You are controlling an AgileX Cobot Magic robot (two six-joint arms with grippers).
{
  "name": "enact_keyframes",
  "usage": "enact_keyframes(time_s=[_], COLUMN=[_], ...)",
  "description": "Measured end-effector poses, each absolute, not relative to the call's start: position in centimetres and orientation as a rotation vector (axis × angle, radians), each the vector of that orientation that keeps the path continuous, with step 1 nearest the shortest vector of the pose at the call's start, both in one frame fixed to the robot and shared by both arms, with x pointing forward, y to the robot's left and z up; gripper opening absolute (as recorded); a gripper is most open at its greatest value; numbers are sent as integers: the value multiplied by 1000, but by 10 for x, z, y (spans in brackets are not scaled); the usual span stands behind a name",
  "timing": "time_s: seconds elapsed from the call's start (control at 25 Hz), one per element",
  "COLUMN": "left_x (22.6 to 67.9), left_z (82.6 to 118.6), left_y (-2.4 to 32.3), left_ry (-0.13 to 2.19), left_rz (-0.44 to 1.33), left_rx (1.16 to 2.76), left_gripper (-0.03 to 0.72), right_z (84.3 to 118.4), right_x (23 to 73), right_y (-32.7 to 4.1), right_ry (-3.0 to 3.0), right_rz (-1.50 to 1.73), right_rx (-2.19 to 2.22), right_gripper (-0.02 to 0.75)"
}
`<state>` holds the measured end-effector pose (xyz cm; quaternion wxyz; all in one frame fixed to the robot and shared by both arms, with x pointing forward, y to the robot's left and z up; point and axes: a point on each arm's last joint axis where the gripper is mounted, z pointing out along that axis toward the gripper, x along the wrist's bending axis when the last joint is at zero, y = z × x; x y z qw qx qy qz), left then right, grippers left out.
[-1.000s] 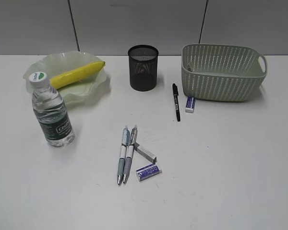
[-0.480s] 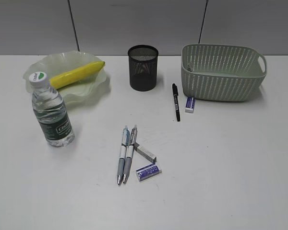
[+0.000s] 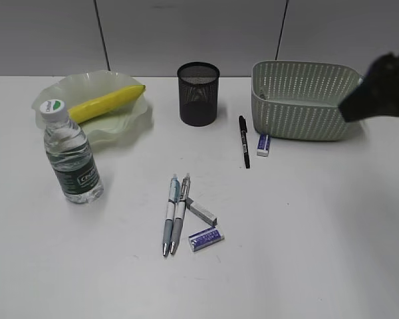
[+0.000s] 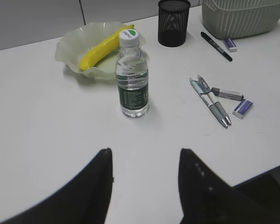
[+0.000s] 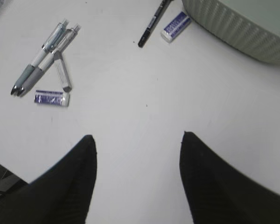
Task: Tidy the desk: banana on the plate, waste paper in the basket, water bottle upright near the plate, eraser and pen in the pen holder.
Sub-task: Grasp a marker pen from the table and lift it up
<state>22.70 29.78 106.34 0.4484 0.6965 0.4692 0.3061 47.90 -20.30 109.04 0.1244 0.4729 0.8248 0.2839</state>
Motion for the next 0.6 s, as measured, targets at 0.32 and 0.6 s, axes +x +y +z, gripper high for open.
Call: enact_keyframes(time_s=[0.32,0.6], left_x=[227,227], left_z=[1063,1063], left_y=[298,298], left_ry=[1162,1162], left_rz=[757,757], left_rx=[1723,1723], left_gripper=[347,347], right_z=[1045,987], right_x=[587,643], right_y=[-119,-75], right_ry=[2425,2382], right_rz=[670,452], right_rx=[1693,1856], right_gripper=[445,445])
